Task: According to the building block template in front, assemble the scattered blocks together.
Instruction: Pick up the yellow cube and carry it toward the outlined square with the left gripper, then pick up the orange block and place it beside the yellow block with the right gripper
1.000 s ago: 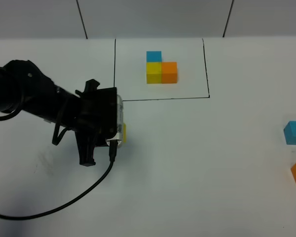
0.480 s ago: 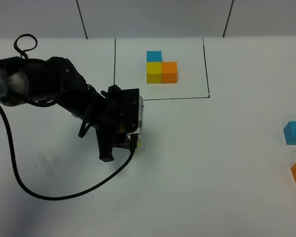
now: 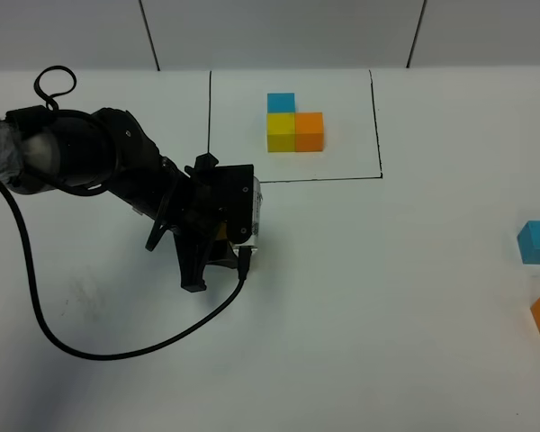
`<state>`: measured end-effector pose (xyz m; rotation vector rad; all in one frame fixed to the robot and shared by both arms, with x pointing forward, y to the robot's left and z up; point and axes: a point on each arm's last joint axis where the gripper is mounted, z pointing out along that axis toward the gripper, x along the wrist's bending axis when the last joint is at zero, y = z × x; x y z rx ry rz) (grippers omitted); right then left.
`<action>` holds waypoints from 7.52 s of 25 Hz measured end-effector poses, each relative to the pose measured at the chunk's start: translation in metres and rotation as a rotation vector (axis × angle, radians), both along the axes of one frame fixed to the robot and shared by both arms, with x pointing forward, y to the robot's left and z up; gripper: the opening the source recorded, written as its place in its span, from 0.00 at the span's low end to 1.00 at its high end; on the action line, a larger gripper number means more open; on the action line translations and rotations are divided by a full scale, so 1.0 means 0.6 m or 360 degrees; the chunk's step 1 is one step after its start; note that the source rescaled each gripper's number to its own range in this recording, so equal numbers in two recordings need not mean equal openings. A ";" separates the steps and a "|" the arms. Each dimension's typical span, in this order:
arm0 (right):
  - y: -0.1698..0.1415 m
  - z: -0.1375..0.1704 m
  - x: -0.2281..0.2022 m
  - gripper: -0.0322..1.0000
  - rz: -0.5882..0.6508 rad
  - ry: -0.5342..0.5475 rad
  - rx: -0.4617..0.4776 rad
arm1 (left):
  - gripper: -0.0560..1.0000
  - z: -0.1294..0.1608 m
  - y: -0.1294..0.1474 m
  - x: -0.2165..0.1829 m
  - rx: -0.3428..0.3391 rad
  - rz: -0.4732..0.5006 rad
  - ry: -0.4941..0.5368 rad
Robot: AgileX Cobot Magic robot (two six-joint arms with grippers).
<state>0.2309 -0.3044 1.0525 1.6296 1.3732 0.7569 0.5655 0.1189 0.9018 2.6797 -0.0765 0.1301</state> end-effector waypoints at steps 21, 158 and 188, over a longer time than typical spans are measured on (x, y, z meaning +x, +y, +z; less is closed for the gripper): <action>0.000 0.000 0.000 0.03 0.0000 0.0000 0.0000 | 0.53 0.001 0.000 0.006 0.0000 0.0060 -0.0040; 0.000 0.000 0.000 0.03 0.0000 0.0000 0.0000 | 0.05 0.178 0.247 -0.130 -0.0147 0.2557 0.0541; 0.000 0.000 0.000 0.03 0.0000 0.0000 0.0000 | 0.05 0.227 0.311 -0.458 -0.0434 0.2921 0.0086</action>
